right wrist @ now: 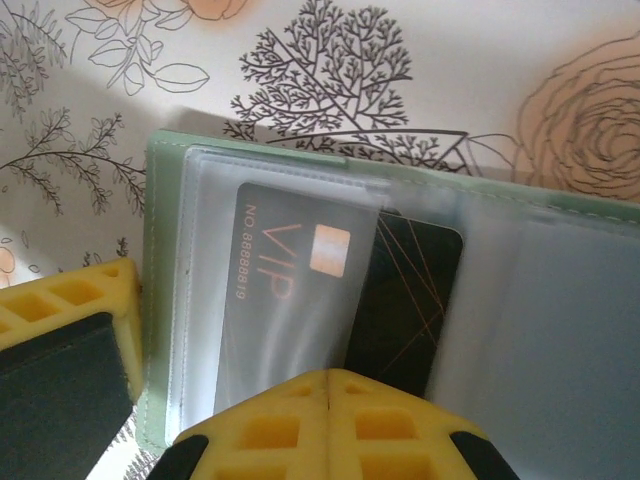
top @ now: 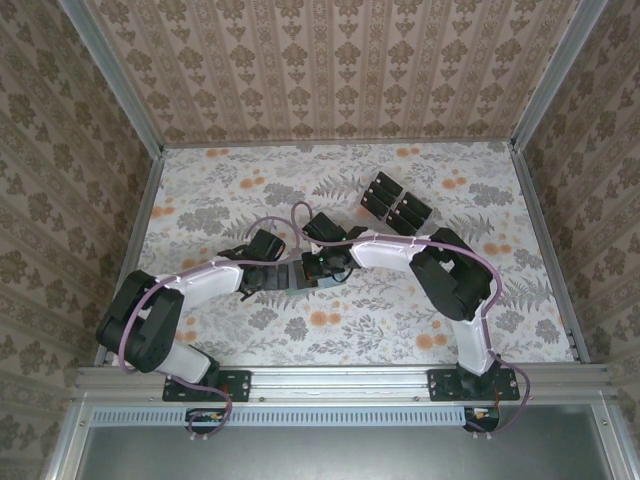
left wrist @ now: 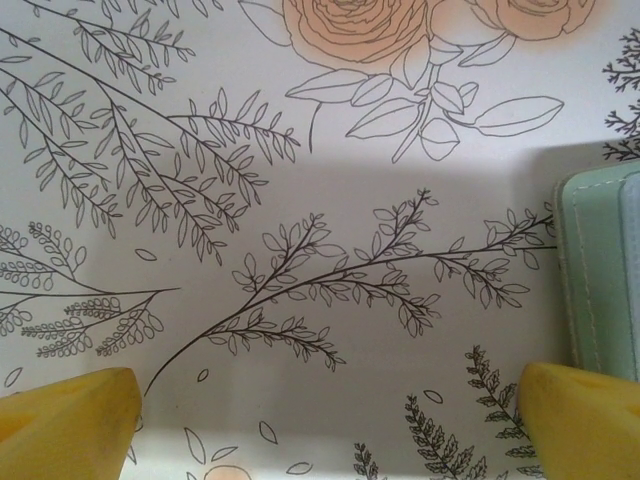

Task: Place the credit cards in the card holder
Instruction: Insert the credit card into the card slot.

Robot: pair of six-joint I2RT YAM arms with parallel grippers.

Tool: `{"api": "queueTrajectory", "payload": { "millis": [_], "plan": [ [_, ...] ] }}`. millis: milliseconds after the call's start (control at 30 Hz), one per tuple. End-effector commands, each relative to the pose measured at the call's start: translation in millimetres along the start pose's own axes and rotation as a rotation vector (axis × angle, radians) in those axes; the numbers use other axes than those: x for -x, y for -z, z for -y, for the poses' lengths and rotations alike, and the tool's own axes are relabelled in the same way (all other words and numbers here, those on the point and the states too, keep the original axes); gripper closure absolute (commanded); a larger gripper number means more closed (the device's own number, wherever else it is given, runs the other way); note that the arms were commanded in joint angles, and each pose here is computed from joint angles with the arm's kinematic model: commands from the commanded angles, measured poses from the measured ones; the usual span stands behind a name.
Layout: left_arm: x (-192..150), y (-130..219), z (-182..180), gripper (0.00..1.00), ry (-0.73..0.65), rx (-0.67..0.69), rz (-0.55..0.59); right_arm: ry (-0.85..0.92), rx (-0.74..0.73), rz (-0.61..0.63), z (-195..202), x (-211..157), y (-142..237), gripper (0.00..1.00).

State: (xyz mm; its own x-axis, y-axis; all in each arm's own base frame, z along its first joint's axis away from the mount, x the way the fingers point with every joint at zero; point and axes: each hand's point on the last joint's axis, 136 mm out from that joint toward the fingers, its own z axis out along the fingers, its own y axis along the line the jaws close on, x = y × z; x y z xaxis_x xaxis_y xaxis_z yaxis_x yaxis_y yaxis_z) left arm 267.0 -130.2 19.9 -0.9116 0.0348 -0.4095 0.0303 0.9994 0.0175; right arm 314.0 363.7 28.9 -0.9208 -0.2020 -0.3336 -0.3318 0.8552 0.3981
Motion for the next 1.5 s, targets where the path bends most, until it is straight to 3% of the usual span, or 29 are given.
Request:
{"api": "queueTrajectory", "payload": {
  "millis": [0, 400, 1467],
  "plan": [
    [4.1, -0.6, 2.9, 0.0, -0.01, -0.012, 0.004, 0.003, 0.03, -0.009, -11.4, 2.3, 1.6, 0.95],
    [16.1, 8.3, -7.0, 0.0, -0.007, 0.022, 0.035, -0.037, -0.036, 0.057, 24.5, 10.8, 31.9, 0.95],
    [11.2, -15.1, -6.0, 0.0, -0.001, 0.03, -0.025, -0.035, 0.019, -0.024, 5.3, 1.2, -10.9, 0.98]
  ]
}}
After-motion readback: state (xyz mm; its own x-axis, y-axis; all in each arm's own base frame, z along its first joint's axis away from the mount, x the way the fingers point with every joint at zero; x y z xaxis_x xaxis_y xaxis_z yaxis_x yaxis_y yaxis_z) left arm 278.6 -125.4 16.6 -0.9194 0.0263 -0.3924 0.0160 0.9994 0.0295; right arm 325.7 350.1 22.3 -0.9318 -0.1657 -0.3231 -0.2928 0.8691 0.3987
